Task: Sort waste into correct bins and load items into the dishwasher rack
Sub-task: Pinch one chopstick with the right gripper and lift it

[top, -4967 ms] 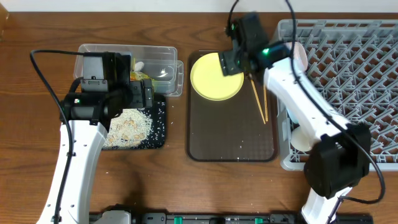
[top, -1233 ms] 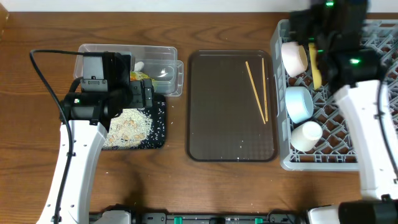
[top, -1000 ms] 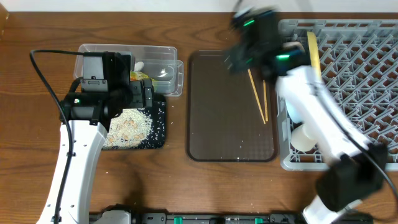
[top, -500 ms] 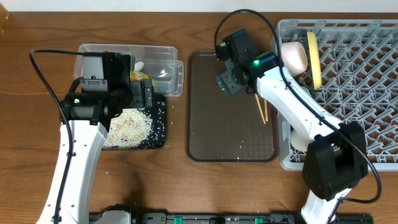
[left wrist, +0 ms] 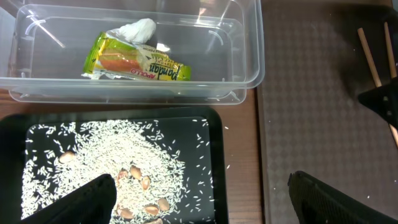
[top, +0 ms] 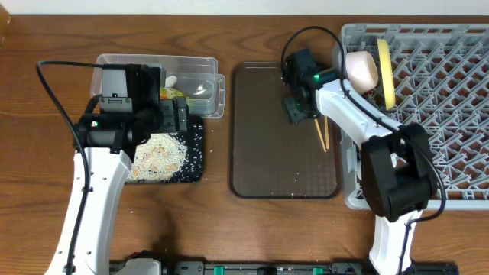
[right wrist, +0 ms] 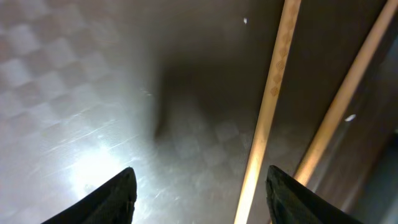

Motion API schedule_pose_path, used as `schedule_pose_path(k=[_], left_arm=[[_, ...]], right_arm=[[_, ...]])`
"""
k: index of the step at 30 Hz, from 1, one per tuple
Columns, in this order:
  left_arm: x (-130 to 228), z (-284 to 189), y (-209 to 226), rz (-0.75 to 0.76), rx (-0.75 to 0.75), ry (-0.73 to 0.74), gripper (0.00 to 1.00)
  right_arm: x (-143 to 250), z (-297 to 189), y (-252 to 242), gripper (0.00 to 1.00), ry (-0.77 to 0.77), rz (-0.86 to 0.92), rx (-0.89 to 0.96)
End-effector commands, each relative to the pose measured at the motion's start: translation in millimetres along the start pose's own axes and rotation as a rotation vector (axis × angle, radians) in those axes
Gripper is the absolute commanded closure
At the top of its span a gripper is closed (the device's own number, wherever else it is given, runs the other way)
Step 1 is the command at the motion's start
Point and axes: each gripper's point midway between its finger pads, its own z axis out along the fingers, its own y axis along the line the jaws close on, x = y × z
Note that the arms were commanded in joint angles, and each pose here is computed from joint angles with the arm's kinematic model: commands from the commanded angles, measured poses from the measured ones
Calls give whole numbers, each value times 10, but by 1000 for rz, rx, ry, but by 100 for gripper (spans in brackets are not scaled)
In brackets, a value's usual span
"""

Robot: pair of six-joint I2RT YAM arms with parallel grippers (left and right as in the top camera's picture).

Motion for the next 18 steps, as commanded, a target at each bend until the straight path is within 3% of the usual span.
schedule_pose_path(k=[1, 18], left_arm=[[-70, -44, 13, 4, -7, -18, 9], [-70, -44, 13, 5, -7, -18, 9]], right_arm=[[122, 192, -84, 38, 52, 43, 52], [272, 257, -170, 38, 112, 105, 43]])
